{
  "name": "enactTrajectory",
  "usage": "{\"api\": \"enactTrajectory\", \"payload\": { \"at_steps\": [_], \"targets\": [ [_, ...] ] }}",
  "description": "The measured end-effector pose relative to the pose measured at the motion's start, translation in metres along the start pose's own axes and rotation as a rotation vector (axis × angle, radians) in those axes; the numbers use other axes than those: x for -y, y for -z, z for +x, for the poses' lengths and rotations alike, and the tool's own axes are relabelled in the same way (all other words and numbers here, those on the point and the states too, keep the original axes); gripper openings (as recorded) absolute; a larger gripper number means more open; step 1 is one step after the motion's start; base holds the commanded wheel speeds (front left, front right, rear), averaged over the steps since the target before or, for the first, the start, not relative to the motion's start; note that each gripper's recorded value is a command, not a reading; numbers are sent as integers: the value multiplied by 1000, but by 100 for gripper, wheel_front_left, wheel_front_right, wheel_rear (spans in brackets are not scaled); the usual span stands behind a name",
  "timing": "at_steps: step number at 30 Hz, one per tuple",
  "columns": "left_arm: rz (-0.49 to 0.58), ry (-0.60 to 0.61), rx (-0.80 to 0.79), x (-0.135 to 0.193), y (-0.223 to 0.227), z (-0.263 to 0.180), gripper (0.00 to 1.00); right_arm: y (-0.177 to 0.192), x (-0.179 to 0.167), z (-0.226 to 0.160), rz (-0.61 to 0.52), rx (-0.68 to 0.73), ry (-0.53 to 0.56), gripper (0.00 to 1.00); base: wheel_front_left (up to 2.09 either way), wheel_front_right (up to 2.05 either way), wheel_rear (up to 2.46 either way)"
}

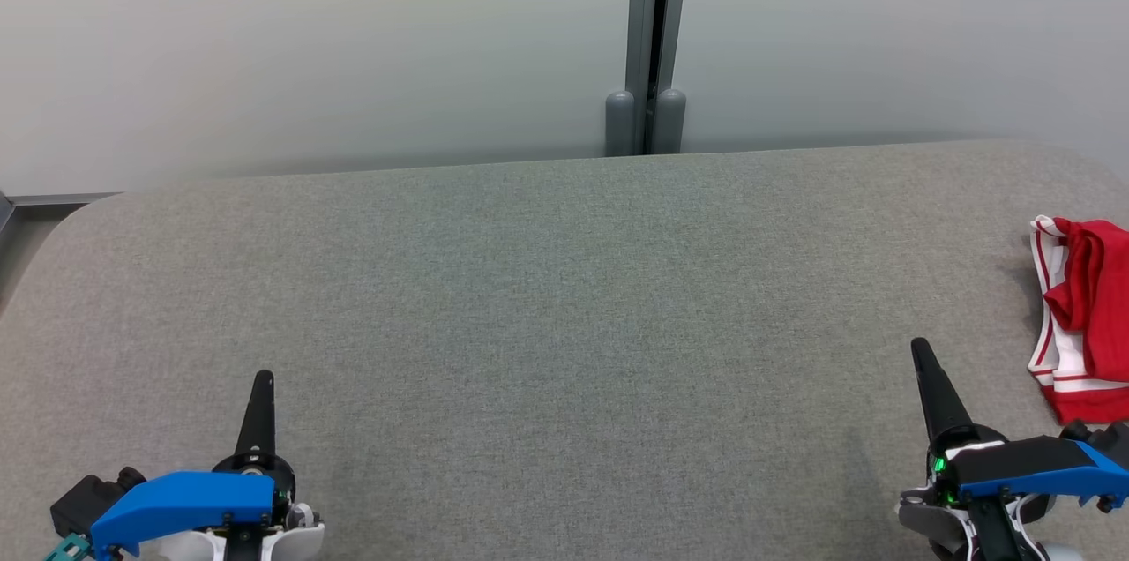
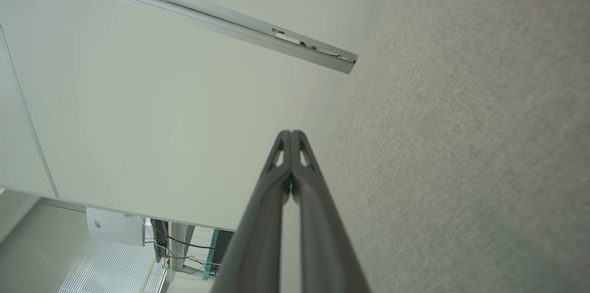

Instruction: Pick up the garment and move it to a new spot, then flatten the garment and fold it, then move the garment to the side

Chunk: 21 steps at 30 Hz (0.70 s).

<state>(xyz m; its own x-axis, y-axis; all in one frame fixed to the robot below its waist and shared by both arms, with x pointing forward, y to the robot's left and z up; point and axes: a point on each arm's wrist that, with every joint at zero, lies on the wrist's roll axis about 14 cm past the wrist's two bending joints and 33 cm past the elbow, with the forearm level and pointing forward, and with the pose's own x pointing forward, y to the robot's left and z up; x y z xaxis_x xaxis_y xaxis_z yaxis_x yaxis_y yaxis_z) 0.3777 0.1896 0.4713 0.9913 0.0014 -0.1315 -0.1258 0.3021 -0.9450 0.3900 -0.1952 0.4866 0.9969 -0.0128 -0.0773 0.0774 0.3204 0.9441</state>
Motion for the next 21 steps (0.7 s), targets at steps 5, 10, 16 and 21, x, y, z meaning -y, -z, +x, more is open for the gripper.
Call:
{"api": "enactTrajectory", "payload": {
  "at_steps": [5,10,16,21],
  "targets": [
    [-42,13,4,4,-3,1,0,-1,-2,0,43,0,-7,0,0,0,0],
    [-84,26,9,7,-6,2,0,-2,-3,-1,86,0,-13,0,0,0,0],
    [-128,44,10,12,-8,3,0,-4,-7,-1,136,1,-26,0,0,0,0],
    [-164,55,10,14,-10,3,0,-5,-9,-1,173,0,-35,0,0,0,0]
  ]
}}
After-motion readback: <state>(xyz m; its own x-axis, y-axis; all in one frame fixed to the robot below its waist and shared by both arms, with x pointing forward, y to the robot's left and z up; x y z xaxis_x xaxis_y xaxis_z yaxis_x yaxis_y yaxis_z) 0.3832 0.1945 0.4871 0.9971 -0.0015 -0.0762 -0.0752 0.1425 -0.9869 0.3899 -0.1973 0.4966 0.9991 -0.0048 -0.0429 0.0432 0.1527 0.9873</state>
